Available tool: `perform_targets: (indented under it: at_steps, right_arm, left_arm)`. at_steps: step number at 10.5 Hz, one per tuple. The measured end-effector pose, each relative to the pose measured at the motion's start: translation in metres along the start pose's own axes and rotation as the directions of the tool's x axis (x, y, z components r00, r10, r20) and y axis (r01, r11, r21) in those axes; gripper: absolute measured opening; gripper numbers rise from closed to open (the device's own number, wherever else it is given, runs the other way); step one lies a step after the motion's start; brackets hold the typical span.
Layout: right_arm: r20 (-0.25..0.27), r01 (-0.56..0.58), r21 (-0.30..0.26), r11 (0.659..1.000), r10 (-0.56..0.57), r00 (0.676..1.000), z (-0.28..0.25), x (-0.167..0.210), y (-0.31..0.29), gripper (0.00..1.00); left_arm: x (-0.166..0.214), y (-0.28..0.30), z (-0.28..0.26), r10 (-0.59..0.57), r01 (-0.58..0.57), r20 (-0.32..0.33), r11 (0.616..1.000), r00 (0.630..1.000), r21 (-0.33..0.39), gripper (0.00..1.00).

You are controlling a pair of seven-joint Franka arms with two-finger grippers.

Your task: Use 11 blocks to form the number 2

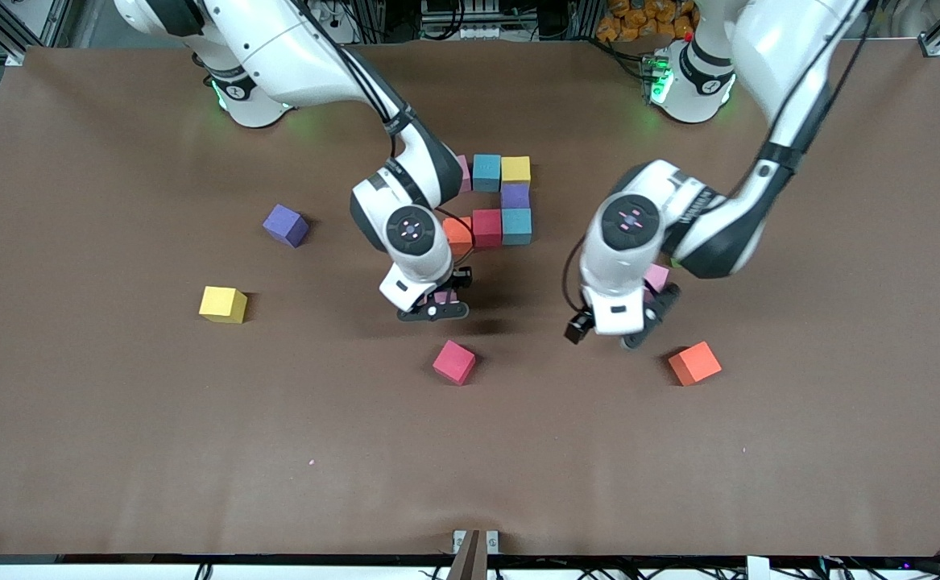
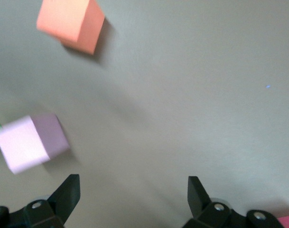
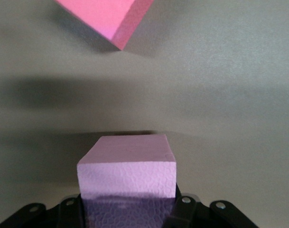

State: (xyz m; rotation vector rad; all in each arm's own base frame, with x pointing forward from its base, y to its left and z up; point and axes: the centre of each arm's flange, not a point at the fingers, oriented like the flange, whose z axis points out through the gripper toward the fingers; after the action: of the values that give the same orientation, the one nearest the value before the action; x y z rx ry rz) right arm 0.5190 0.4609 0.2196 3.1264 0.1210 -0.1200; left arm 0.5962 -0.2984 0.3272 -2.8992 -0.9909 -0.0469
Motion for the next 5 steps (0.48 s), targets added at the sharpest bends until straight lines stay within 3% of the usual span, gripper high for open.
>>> perform_targets:
  at_steps: [1, 3, 5]
  right_arm:
    - [-0.013, -0.003, -0.021, 1.0, 0.003, 1.0, 0.001, -0.009, -0.011, 0.59]
    - [-0.017, -0.007, -0.033, 0.999, 0.006, 1.0, 0.003, -0.024, -0.027, 0.59]
    - [-0.025, -0.017, -0.028, 0.999, 0.016, 1.0, 0.001, -0.028, -0.025, 0.59]
  left_arm:
    - [0.02, -0.014, -0.004, 0.149, -0.149, 0.017, 0.989, 0.989, 0.019, 1.0]
    - [0.042, -0.034, -0.003, 0.406, -0.408, 0.06, 0.912, 0.912, 0.036, 1.0]
    - [0.042, -0.043, 0.011, 0.55, -0.556, 0.098, 0.83, 0.829, 0.043, 1.0]
